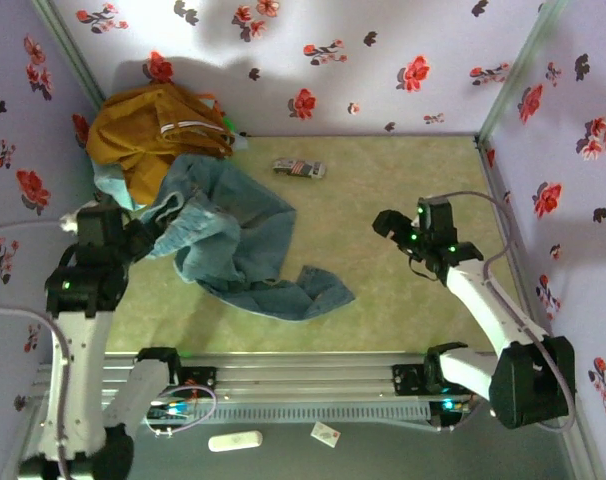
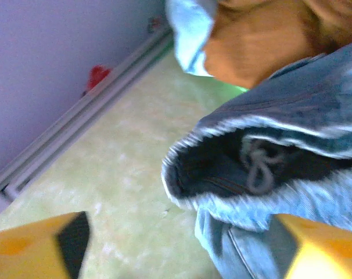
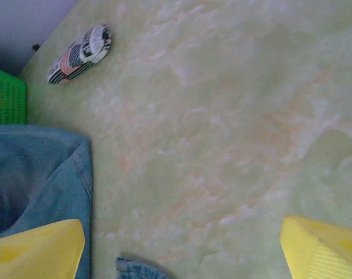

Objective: Fold and stack the trousers

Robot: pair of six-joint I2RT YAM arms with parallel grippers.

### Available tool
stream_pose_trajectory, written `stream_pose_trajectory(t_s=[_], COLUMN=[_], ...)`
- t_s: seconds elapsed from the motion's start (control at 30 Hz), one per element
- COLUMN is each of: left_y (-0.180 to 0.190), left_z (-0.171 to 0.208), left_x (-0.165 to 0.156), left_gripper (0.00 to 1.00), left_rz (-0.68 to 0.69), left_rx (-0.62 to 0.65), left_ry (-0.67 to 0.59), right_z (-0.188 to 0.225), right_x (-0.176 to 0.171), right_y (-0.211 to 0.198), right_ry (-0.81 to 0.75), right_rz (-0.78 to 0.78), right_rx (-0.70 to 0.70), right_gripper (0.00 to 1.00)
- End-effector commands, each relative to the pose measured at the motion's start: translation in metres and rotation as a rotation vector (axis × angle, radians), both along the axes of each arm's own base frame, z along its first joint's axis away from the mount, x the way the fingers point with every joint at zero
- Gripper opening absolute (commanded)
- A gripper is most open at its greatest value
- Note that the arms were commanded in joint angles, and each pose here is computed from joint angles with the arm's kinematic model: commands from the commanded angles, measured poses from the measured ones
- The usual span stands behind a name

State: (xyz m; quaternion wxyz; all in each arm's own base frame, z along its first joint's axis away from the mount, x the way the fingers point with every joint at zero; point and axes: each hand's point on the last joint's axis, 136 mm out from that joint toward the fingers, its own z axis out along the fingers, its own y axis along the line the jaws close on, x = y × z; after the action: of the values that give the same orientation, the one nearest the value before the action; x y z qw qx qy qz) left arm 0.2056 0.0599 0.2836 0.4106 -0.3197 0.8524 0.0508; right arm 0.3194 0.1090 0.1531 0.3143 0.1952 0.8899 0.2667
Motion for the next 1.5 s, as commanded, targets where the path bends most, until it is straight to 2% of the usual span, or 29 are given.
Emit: stream_pose_trajectory(t_s=[0.0,0.1,0.2,0.33,0.43,0.63,0.83,1.0,1.07,1.27,1.37,1.4,1.47], left_y=[0.006,-0.008,-0.04,-0.067,-0.087,-0.094,-0.068,-0.061,-0.06,-0.057,-0.056,-0.055,-0.054], left_z=[-0.013,0.001,-0.007,-0.043,-0.072,-0.129,-0.143,-0.135,-0.133,-0.129,-0.124,-0.122,-0.118], left_x=[-0.025,-0.02,0.003,0.028,0.049,0.068,0.049,0.042,0.042,0.043,0.042,0.042,0.041], left_gripper=[1.0,1.0,1.0,1.0,1.0,0.99,1.0,1.0,1.0,1.0,1.0,1.0,1.0], left_rz=[0.078,0.018,-0.111,-0.191,-0.232,-0.189,-0.091,-0.101,-0.109,-0.112,-0.115,-0.115,-0.116], left_rx=[-0.074,-0.133,-0.282,-0.331,-0.33,-0.306,-0.268,-0.258,-0.25,-0.248,-0.248,-0.247,-0.246], left_ry=[0.059,0.013,-0.001,0.03,0.07,0.133,0.128,0.112,0.115,0.105,0.096,0.095,0.09], right_z=[0.016,0.003,-0.016,-0.042,-0.05,-0.068,-0.1,-0.127,-0.129,-0.119,-0.119,-0.121,-0.117], right_x=[0.01,0.007,-0.001,-0.02,-0.018,0.011,0.028,0.028,0.026,0.031,0.034,0.035,0.04], right_y=[0.023,0.041,0.063,0.093,0.114,0.191,0.247,0.269,0.277,0.301,0.301,0.295,0.275], right_ry=[-0.041,-0.007,0.047,0.097,0.102,0.135,0.175,0.25,0.256,0.233,0.236,0.238,0.22], right_rz=[0.063,0.121,0.192,0.279,0.323,0.432,0.507,0.555,0.572,0.585,0.573,0.56,0.507], right_rx=[-0.015,-0.029,-0.05,-0.061,-0.073,-0.055,-0.039,0.007,0.037,0.123,0.109,0.081,0.014], right_gripper=[0.89,0.89,0.89,0.88,0.88,0.84,0.73,0.47,0.4,0.33,0.11,0.0,0.0])
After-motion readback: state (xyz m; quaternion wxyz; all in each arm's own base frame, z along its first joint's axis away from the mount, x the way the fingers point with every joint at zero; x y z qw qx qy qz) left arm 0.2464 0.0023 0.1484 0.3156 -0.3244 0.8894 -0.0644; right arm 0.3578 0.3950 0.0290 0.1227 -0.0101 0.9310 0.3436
